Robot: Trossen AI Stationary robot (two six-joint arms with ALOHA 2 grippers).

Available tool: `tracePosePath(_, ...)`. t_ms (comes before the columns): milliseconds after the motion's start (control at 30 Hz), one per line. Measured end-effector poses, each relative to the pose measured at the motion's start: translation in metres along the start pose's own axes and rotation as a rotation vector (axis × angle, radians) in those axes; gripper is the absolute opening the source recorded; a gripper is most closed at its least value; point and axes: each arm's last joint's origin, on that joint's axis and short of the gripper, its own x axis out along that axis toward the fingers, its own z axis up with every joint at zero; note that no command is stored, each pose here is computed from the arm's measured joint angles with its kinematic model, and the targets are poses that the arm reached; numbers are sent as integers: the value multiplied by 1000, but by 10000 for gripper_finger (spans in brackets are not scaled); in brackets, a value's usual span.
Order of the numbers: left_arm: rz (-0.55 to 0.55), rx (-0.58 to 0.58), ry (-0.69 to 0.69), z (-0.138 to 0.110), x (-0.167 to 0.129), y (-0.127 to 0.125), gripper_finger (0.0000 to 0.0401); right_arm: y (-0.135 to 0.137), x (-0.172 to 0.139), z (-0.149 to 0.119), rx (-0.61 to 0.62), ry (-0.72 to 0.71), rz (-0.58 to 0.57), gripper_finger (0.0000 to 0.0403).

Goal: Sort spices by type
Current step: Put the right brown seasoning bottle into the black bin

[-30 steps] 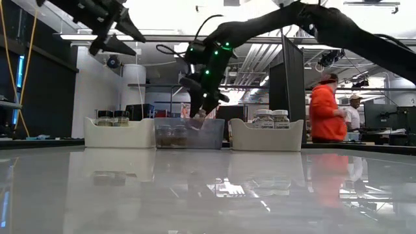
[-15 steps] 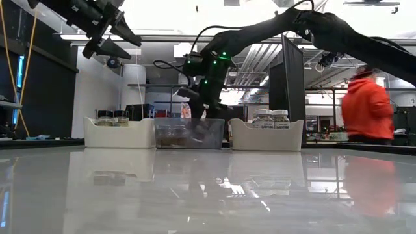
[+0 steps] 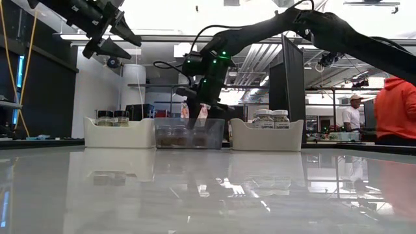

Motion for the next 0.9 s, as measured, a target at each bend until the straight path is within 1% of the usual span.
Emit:
tracePosePath(133,0,0,0,0,0,0,243,2,-4,3,-44,-29,6,229)
tracePosePath(300,1,0,1,0,0,0,243,0,-21,8,-79,-65,16,229)
tracePosePath(433,3,3,6,0,0,0,243,-8,-43,9,-71,-81,-15,229)
tracePosePath(500,6,4,10,-1,0,1,243,-13,-48,8,-95,-61,-40,220)
tracePosePath(533,6,4,10,-1,0,1,243,-16,-48,6,-112,-38,-62,209)
tracePosePath(600,6,4,10,-1,0,1,243,-23,-46,0,-153,37,-108,168)
tracePosePath(667,6,4,10,-1,0,1,243,-24,-42,-2,-196,51,-139,102)
tracePosePath(700,7,4,10,-1,0,1,243,-24,-40,-2,-215,52,-141,63)
tracePosePath(733,8,4,10,-1,0,1,243,-24,-39,-2,-236,54,-140,33)
tracePosePath(767,8,4,9,-1,0,1,243,-23,-39,-2,-266,49,-137,17)
tracePosePath(867,8,4,9,-1,0,1,243,-17,-38,0,-371,13,-123,18)
tracePosePath(900,8,3,9,-1,0,1,243,-15,-38,0,-414,13,-121,12)
